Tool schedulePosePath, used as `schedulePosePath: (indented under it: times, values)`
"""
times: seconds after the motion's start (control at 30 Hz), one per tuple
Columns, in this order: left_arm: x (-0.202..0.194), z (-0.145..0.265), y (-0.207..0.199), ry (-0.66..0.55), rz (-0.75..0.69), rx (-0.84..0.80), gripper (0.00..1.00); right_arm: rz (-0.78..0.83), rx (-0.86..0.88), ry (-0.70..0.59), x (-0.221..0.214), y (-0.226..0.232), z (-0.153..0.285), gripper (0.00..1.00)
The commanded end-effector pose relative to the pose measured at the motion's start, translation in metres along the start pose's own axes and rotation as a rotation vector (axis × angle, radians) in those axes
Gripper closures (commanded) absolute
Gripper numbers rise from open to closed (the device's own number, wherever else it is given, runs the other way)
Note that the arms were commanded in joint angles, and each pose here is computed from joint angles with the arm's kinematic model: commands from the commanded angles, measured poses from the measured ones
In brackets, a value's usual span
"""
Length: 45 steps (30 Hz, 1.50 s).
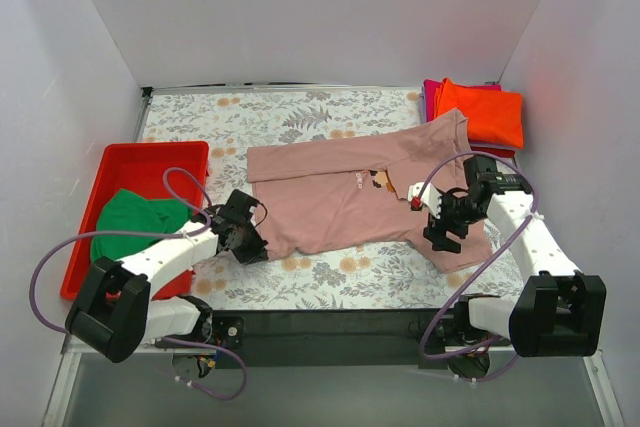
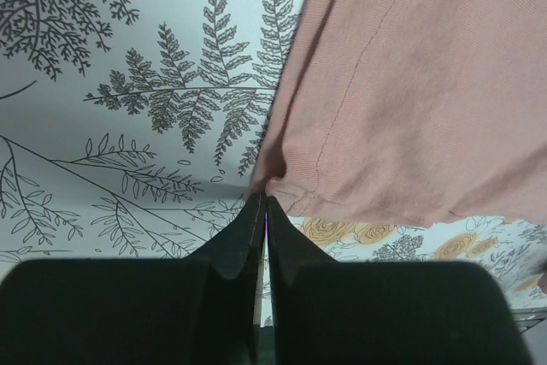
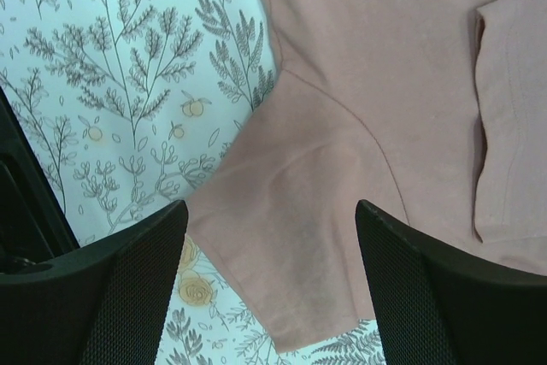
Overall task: Fold and stack the t-shirts
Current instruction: Fold the tshirt
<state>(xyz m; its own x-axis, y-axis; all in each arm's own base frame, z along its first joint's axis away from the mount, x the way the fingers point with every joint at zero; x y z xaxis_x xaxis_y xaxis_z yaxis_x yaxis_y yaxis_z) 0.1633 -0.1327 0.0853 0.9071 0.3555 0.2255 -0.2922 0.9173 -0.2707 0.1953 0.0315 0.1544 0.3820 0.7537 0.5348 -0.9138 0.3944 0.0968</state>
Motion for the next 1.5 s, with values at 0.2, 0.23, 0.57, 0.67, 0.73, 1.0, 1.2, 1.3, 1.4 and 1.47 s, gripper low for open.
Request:
schedulePosePath:
  times: [0.2,0.23,0.57,0.67,0.73,1.0,1.2,1.3,1.4,1.47]
  values:
    - [0.005,0.02,0.001,-0.094,-0.036,-0.034,1.0,0.086,0.106,0.301,-0.043,0.008,0.005,0.22]
    - [0.006,0.021,0.001,-0.1,-0.033,-0.039,1.0,0.093,0.104,0.332,-0.047,0.008,0.005,0.24]
    - [0.006,0.022,0.0,-0.103,-0.051,-0.056,1.0,-0.009,0.229,0.325,-0.055,0.026,-0.033,0.26]
    - [0.007,0.023,-0.002,-0.11,-0.061,-0.071,1.0,-0.029,0.179,0.347,-0.062,0.023,-0.046,0.27]
    - [0.008,0.025,-0.003,-0.119,-0.061,-0.079,1.0,-0.037,0.141,0.358,-0.062,0.019,-0.053,0.31]
    - [0.007,0.027,-0.002,-0.128,-0.059,-0.084,1.0,-0.037,0.03,0.384,-0.061,0.008,-0.055,0.71]
    - [0.01,0.027,-0.002,-0.138,-0.064,-0.074,1.0,0.029,-0.058,0.405,-0.031,-0.012,-0.034,0.84]
    - [0.01,0.027,-0.003,-0.137,-0.065,-0.073,1.0,0.102,-0.094,0.398,0.003,-0.021,-0.034,0.91]
    - [0.01,0.027,-0.003,-0.138,-0.061,-0.074,1.0,0.145,-0.106,0.402,0.036,-0.026,-0.044,0.94]
    - [0.01,0.027,-0.003,-0.139,-0.061,-0.075,1.0,0.156,-0.113,0.401,0.057,-0.032,-0.052,0.94]
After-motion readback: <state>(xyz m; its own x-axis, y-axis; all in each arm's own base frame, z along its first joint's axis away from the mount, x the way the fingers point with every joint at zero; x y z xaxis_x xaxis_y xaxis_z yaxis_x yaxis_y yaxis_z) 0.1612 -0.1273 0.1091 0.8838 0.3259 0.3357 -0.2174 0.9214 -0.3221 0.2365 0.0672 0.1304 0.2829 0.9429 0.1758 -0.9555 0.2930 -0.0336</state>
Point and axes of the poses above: each gripper's point midway between its finger pads, its own z axis back along the fingers, its own y axis along the line the jaws close on, x = y × z, the point moved 7 cm from there along z, back along the fingers, and after that the axes turned 14 degrees about -z, right-handed, at the moved point
